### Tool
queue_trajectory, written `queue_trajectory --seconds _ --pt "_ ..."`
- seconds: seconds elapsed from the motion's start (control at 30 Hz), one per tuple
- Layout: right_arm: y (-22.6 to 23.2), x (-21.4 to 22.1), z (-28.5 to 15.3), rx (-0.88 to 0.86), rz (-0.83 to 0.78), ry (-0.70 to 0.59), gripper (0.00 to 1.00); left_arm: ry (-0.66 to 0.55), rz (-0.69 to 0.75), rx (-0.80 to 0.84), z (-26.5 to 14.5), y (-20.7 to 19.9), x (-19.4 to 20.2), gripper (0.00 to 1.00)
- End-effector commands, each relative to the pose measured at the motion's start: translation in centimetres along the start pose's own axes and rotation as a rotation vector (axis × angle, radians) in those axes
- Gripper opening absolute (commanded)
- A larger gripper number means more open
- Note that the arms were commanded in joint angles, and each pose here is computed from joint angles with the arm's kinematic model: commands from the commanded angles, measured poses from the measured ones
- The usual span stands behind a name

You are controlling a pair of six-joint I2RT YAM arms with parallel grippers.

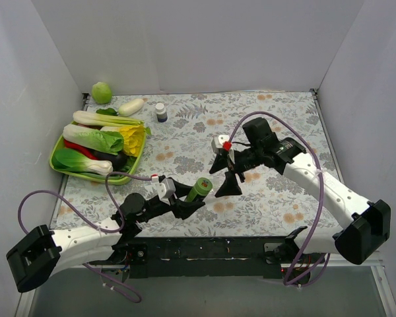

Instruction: Sort the pills into containers

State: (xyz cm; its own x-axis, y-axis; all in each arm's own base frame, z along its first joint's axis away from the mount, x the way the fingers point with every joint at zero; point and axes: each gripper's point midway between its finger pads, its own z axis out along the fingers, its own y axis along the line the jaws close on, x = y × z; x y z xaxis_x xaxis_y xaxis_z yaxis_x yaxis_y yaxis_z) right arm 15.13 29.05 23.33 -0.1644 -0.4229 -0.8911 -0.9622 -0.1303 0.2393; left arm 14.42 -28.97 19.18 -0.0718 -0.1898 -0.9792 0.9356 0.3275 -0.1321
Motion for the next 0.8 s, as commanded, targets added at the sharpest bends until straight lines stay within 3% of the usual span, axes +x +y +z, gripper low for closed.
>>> queue_trajectory --seconds 0.0,0.1,0.2,0.4,0.53,0.63,0.77 --pt "3.5 0.5 -1.8 -0.170 -0.355 0.056 0.96 -0.015 -0.001 0.061 -0.3 -1.2 -0.8 0.00" --pt "4.0 1.3 -1.8 -0.230 -0.631 0.032 0.97 0.027 -0.011 0.126 -0.3 -2.3 -0.3 0.00" --pt "4.1 0.2 -1.5 -0.228 -0.726 -0.024 0.97 0.082 -0.018 0.172 0.1 -3.0 0.1 0.00" --pt "5.7 0.2 0.6 -0.353 -0.681 -0.018 0.96 0.090 -0.036 0.189 -0.1 -3.4 0.2 0.00" --pt "5.4 0.8 1.5 -0.325 -0.661 0.020 0.94 0.093 -0.043 0.204 0.1 -3.6 0.3 0.00" --pt "5.2 0.9 1.7 -0.321 -0.639 0.024 0.89 0.096 -0.052 0.213 0.3 -3.7 0.4 0.00" --pt "5.2 1.0 1.9 -0.314 -0.610 0.036 0.75 0.082 -0.057 0.209 0.3 -3.7 0.2 0.00"
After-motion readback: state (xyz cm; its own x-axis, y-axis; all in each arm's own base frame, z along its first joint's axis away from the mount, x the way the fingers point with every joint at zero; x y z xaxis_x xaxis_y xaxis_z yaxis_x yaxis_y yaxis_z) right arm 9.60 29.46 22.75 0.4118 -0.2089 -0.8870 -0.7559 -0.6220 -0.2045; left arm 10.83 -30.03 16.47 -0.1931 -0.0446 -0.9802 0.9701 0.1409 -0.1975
